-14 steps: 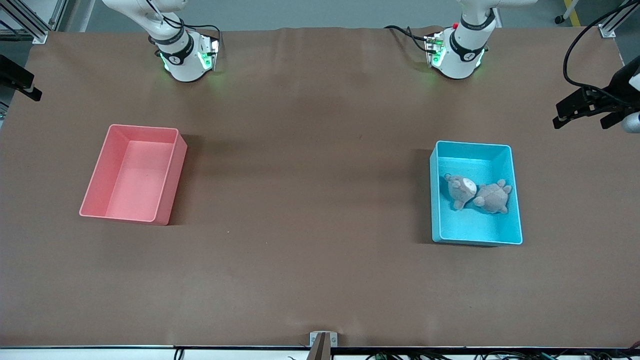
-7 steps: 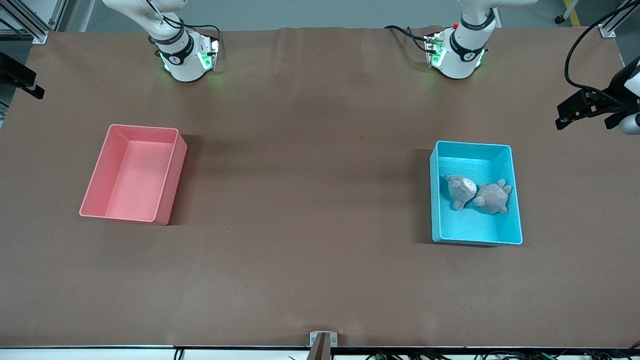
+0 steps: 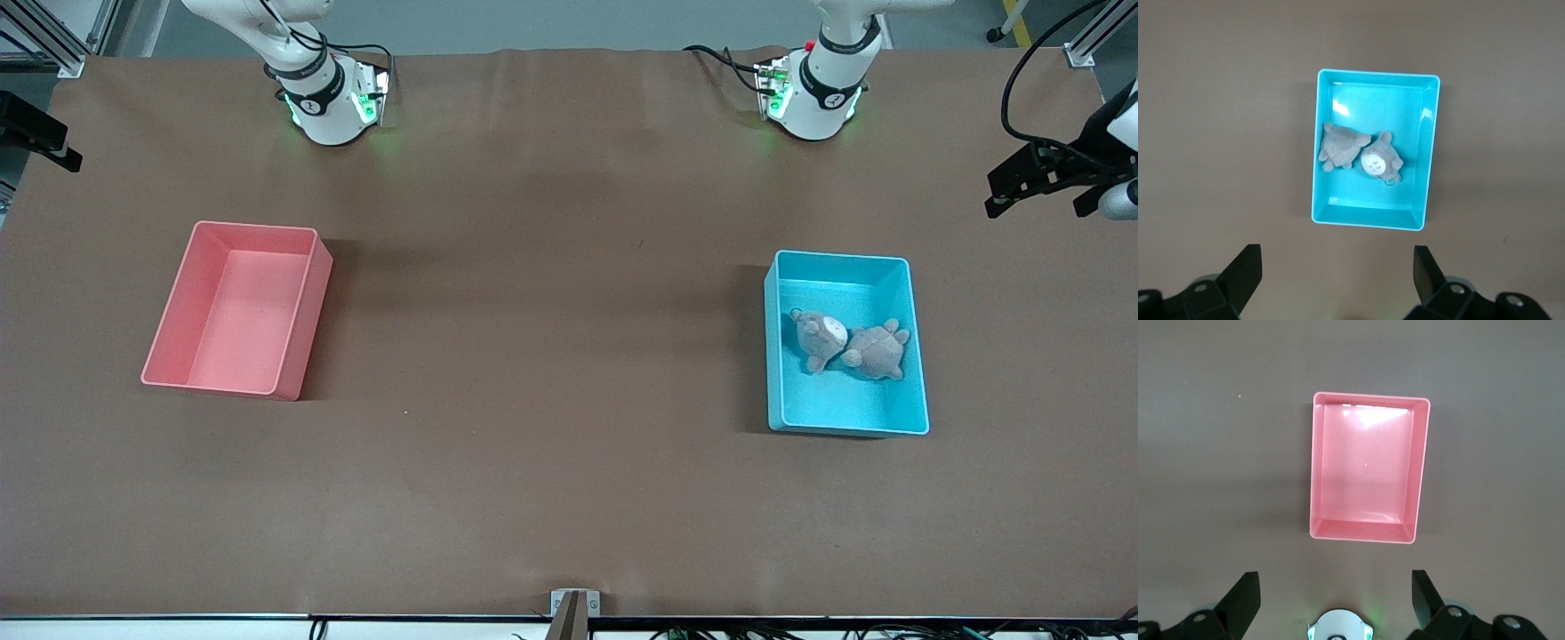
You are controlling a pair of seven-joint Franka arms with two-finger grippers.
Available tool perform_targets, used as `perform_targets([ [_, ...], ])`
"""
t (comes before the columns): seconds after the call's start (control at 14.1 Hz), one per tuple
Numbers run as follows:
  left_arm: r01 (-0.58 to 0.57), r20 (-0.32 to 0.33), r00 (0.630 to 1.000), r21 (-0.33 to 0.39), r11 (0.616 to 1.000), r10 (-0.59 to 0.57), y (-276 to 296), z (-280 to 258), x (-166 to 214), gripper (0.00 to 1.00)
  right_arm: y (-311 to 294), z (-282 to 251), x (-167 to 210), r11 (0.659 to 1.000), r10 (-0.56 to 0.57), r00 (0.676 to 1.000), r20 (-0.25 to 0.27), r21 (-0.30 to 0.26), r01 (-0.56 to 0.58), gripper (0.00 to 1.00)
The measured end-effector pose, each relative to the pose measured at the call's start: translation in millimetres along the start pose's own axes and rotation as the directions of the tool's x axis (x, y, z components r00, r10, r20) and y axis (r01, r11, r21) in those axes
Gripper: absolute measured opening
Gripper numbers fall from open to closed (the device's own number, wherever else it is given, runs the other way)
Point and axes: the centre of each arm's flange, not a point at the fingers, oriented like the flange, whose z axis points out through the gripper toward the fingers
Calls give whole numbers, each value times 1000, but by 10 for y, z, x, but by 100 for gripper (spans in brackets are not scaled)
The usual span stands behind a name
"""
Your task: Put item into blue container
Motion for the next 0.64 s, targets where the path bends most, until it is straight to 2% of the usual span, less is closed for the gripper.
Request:
perform_targets([
  [0.35,-23,-8,1000,-11,1000,22,247,33,-57,100,-3,-1,-16,1000,-1,1000,9,1,0,100],
  [0.64,-35,-5,999,-10,999,35,348,109,-45,100,1,-23,4,1000,-4,1000,-12,0,4,100],
])
